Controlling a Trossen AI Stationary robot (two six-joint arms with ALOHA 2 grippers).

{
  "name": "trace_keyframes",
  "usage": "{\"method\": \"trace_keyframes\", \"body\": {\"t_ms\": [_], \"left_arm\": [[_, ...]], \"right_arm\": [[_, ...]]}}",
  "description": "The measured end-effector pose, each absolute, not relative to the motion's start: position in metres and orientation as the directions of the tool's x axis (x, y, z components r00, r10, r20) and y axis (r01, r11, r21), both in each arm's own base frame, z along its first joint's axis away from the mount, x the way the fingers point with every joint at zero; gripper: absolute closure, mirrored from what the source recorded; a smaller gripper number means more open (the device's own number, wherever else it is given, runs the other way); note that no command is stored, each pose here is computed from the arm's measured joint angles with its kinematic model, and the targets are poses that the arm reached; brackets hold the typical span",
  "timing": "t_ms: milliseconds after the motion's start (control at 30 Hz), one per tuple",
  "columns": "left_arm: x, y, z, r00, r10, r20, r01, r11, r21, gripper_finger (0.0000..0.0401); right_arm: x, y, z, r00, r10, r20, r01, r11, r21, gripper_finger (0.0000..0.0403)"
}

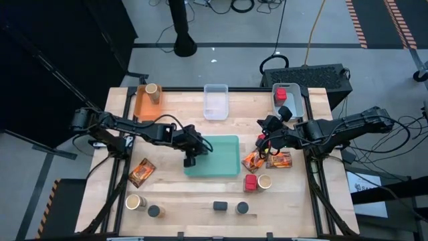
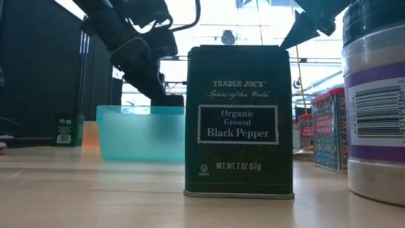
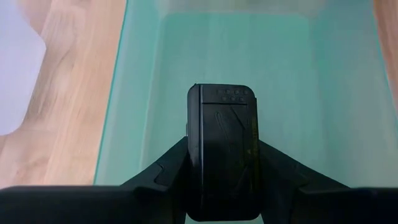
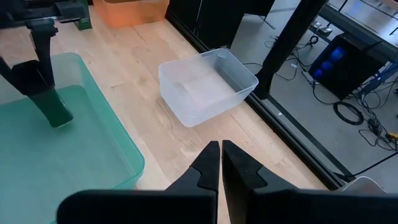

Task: Sort spices by type
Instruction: Put the middle black spice can into the green bin

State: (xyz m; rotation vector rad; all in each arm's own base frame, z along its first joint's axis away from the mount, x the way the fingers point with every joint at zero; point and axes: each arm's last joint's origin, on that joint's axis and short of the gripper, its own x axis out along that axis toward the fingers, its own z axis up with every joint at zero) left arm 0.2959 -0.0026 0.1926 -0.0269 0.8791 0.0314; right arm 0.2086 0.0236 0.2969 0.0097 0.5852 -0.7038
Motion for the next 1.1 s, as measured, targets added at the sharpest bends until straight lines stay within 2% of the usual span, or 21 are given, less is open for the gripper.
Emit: {"method": "trace_keyframes", "body": {"t_ms": [1100], "left_arm": [[0.3, -0.002, 0.183, 0.619, 0.017, -0.785, -0.019, 1.0, 0.006, 0.0262]], "right_arm": [[0.209, 0.024, 0.297, 0.61, -0.607, -0.51, 0.612, 0.769, -0.183, 0.0403]]}}
